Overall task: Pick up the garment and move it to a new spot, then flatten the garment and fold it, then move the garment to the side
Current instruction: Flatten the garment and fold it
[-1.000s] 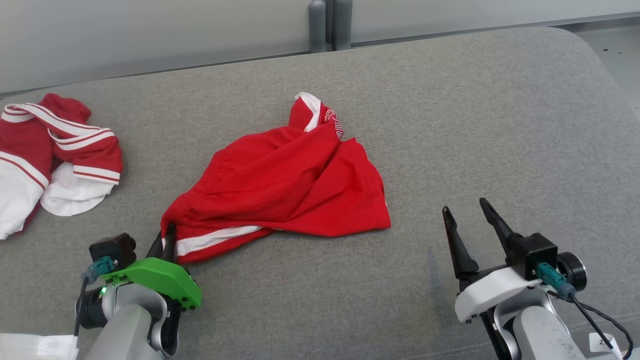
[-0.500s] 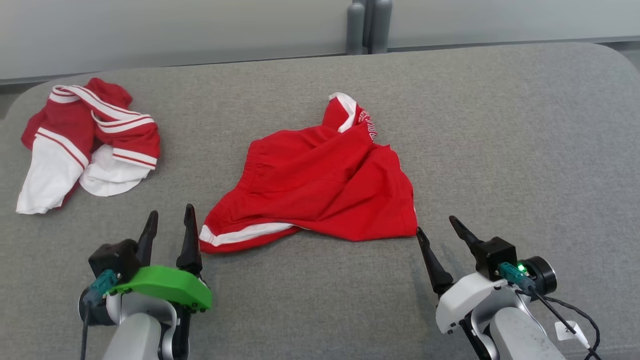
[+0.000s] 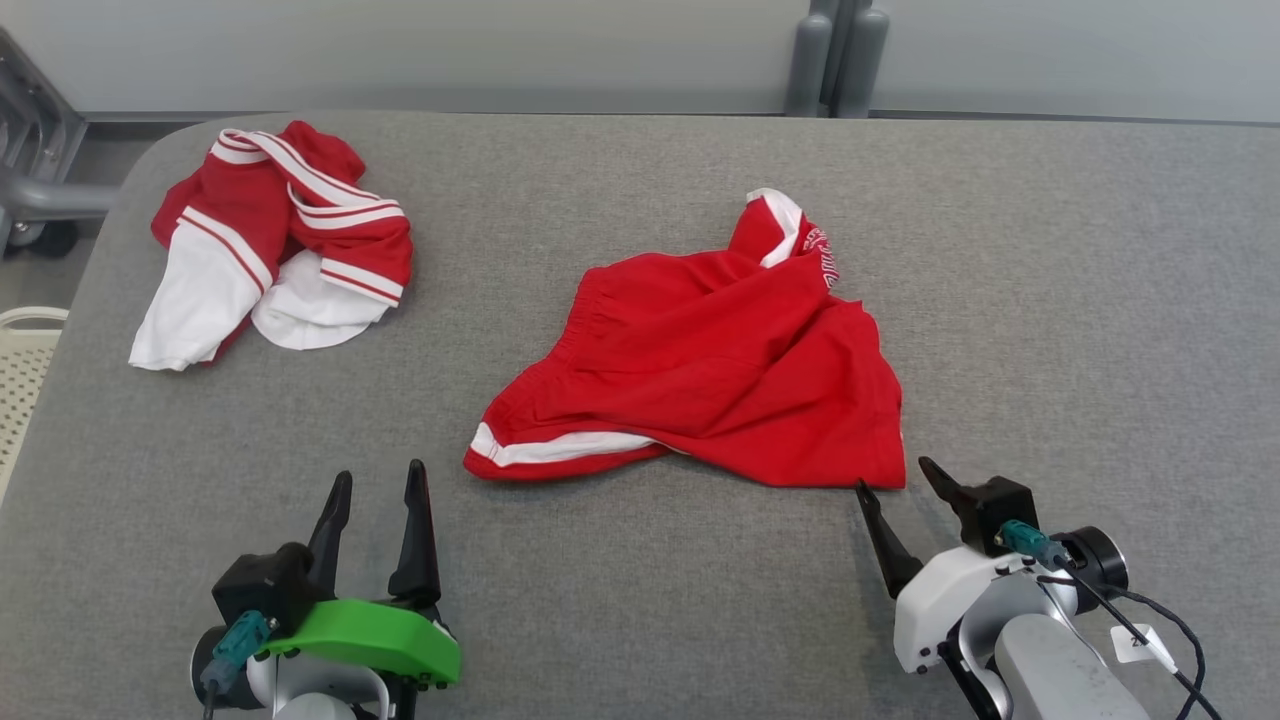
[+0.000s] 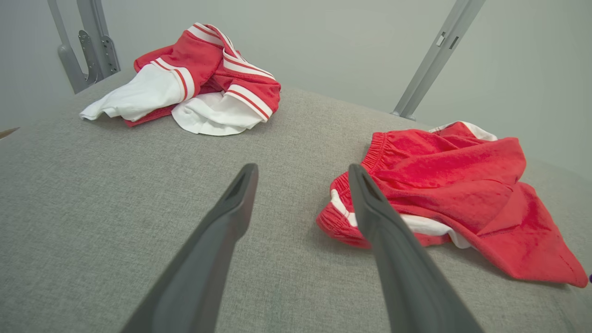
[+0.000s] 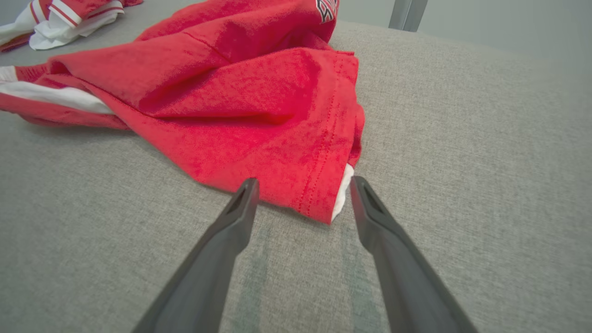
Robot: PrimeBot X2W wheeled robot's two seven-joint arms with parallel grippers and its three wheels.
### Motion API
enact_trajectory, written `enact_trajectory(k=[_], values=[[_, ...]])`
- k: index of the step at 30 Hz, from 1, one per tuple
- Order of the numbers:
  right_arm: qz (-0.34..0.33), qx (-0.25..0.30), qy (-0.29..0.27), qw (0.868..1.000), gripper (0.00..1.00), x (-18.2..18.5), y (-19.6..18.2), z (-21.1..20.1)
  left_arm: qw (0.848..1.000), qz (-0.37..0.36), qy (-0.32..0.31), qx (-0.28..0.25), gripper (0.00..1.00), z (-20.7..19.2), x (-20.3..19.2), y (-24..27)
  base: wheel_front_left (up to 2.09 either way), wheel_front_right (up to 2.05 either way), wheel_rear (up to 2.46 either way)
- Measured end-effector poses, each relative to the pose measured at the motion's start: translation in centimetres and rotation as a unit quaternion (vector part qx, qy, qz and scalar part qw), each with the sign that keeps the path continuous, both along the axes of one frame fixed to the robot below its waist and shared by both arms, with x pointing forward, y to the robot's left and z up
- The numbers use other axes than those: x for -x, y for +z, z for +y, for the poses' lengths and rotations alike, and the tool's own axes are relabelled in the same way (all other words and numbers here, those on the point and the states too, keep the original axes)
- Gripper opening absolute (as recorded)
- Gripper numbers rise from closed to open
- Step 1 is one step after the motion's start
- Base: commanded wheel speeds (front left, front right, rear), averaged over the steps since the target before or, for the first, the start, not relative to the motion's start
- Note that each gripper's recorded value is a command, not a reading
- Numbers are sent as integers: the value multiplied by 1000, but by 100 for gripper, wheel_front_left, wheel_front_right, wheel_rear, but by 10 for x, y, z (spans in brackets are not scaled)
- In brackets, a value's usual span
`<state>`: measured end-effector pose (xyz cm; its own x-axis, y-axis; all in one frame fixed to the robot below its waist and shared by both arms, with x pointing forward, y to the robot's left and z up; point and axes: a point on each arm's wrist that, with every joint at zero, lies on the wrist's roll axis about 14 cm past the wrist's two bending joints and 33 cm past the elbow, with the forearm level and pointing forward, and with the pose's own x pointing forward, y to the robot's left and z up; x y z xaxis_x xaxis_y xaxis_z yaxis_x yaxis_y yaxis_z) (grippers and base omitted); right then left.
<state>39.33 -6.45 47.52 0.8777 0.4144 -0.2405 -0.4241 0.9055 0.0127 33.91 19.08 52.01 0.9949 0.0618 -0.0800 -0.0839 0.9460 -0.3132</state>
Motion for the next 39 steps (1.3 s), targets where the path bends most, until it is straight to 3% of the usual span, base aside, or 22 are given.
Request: enact_trajectory(k=[13, 15, 18, 19, 30, 39], values=[[48, 2, 10, 999, 98, -7, -26, 13, 999, 13, 30, -6, 100, 17, 15, -7, 0, 0, 0], [48, -1, 11, 999, 47, -8, -25, 15, 999, 15, 33, -6, 100, 19, 17, -8, 0, 0, 0], [45, -8, 10, 999, 5, -11, -22, 17, 999, 19, 36, -6, 100, 20, 18, -11, 0, 0, 0], [45, -8, 9, 999, 0, -12, -21, 17, 999, 20, 36, -6, 100, 21, 18, -11, 0, 0, 0], [-17, -61, -16, 998, 0, -23, 22, 9, 1000, 22, 8, -3, 100, 2, 5, -15, 0, 0, 0], [-51, -123, -36, 990, 0, 5, 51, -1, 1000, 10, -24, 2, 100, -19, -8, -9, 0, 0, 0]])
